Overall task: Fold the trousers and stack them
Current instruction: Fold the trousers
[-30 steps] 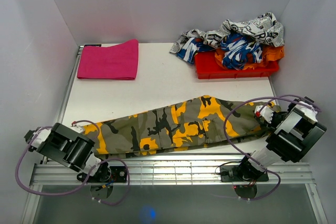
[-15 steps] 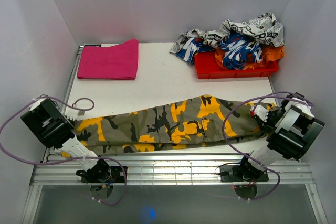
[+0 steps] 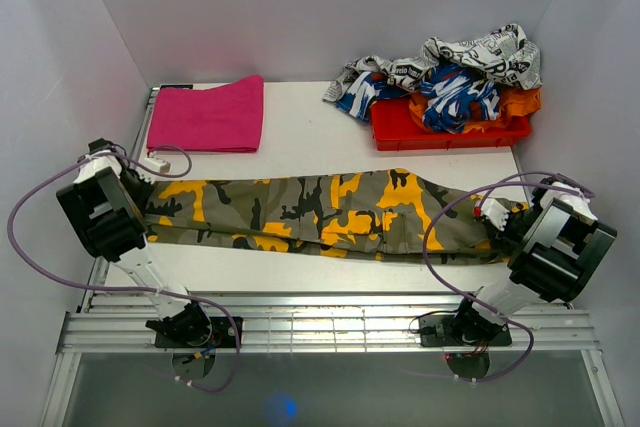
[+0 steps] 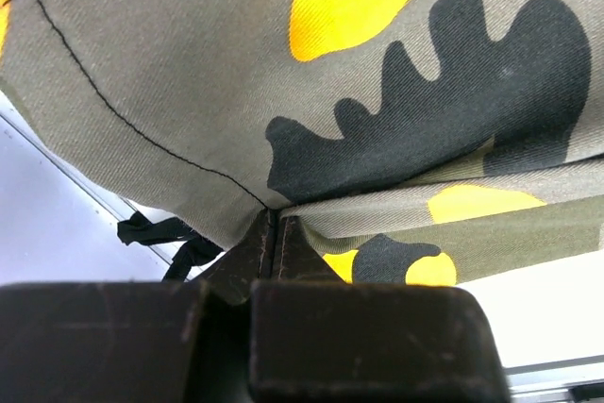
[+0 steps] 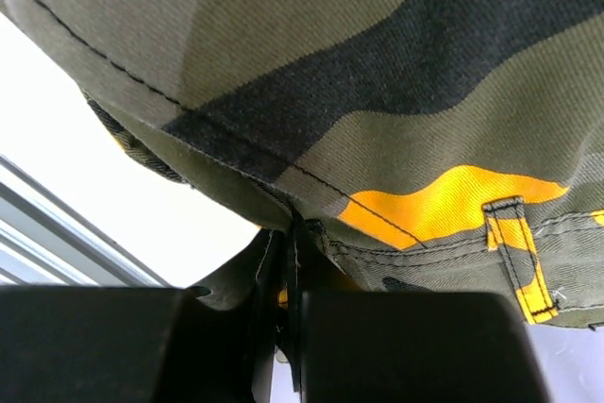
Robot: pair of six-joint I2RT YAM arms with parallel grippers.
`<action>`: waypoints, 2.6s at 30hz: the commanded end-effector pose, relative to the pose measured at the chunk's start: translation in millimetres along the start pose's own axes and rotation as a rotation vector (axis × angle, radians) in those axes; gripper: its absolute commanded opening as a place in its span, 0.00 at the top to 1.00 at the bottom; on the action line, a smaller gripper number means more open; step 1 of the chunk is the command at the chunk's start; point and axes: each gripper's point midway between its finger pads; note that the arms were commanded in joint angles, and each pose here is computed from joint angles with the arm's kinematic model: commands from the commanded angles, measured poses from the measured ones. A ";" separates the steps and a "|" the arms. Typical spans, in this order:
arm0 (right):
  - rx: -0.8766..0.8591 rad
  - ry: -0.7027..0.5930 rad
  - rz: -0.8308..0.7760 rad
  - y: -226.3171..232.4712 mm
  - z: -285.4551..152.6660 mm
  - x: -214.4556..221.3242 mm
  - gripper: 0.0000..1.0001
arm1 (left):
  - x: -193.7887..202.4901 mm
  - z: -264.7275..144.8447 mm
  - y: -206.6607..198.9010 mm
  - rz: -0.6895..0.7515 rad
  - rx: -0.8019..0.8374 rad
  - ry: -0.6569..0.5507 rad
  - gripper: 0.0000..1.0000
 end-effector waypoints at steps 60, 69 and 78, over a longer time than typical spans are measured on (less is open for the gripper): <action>0.208 -0.460 0.082 -10.3 -113.7 -154.4 0.20 | -39.7 -57.9 -244.9 0.409 0.309 -0.355 0.29; 0.171 -0.846 0.464 -94.4 -141.9 -251.4 0.29 | -77.5 -89.5 -249.8 0.457 0.336 -0.525 0.26; 0.112 -0.906 0.647 -118.8 -80.7 -295.9 0.32 | -74.6 -85.5 -247.5 0.394 0.347 -0.472 0.26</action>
Point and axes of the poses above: each gripper's point midway between its finger pads, its own z axis out along the fingers, its own y axis along the line the jaws close on, x = y × z, and after that the axes turned 4 degrees about -z, right-handed
